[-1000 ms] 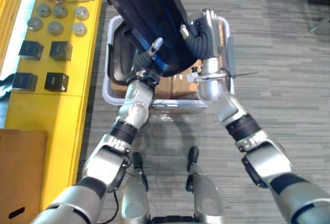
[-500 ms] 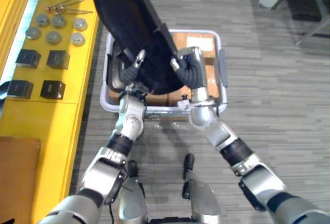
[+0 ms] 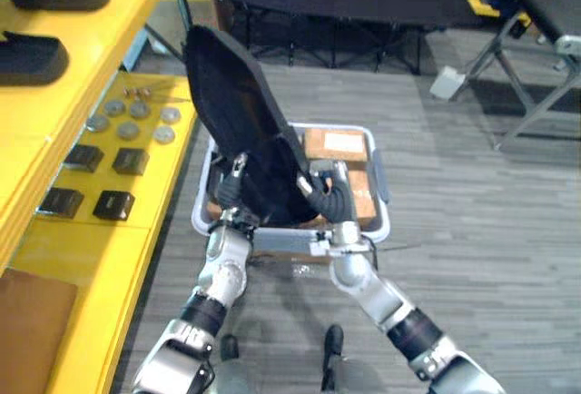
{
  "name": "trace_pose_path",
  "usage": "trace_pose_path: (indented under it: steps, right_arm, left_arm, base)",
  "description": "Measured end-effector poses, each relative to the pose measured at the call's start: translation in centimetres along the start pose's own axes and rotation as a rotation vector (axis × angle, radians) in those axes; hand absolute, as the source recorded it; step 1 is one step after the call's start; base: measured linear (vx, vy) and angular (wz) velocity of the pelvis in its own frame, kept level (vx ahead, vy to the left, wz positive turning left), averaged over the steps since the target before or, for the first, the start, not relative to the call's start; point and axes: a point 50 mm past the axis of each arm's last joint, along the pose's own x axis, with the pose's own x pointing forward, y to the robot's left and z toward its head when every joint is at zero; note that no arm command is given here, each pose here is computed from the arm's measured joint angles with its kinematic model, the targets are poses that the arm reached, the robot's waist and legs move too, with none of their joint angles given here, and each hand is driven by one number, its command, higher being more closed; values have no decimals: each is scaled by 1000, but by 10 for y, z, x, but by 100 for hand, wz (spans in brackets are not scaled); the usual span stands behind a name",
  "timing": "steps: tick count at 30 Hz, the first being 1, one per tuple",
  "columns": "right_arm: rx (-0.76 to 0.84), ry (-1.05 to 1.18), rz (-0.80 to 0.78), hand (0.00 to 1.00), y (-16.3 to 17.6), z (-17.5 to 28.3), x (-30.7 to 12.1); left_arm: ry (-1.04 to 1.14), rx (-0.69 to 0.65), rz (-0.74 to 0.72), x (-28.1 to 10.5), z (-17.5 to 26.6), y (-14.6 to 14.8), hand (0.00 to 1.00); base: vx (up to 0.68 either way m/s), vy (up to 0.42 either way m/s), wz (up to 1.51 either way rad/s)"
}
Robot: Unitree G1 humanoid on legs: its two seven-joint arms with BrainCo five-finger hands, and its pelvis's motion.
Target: Walk over and take plastic housings, then place them on the shelf
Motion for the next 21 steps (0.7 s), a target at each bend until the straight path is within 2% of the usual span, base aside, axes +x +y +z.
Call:
trace_pose_path:
  steps: [3,6,12,14,18,21]
  right_arm:
    - [11,33,37,0,-10,0,-9]
    - [28,61,63,0,-17,1,-11]
    - [117,110,16,0,-42,4,-3]
    - [201,134,-55,0,-63,5,2]
    - [236,190,-233,0,-103,-6,1]
    - [240,261,-346,0,-129,-18,-17]
  left_arm:
    - [-12,126,-6,-12,5,-2,100]
    - [-27,188,3,-19,8,-6,100]
    - [-26,401,40,-33,0,-12,100]
    - [24,541,40,-42,-11,-7,100]
    - [96,667,92,-60,-21,10,100]
    - [103,734,169,-71,-21,24,100]
  base:
    - [0,0,0]
    - [0,0,0]
    - [-5,2,-1]
    - [-15,4,-4]
    - [-10,5,-3]
    - [0,0,0]
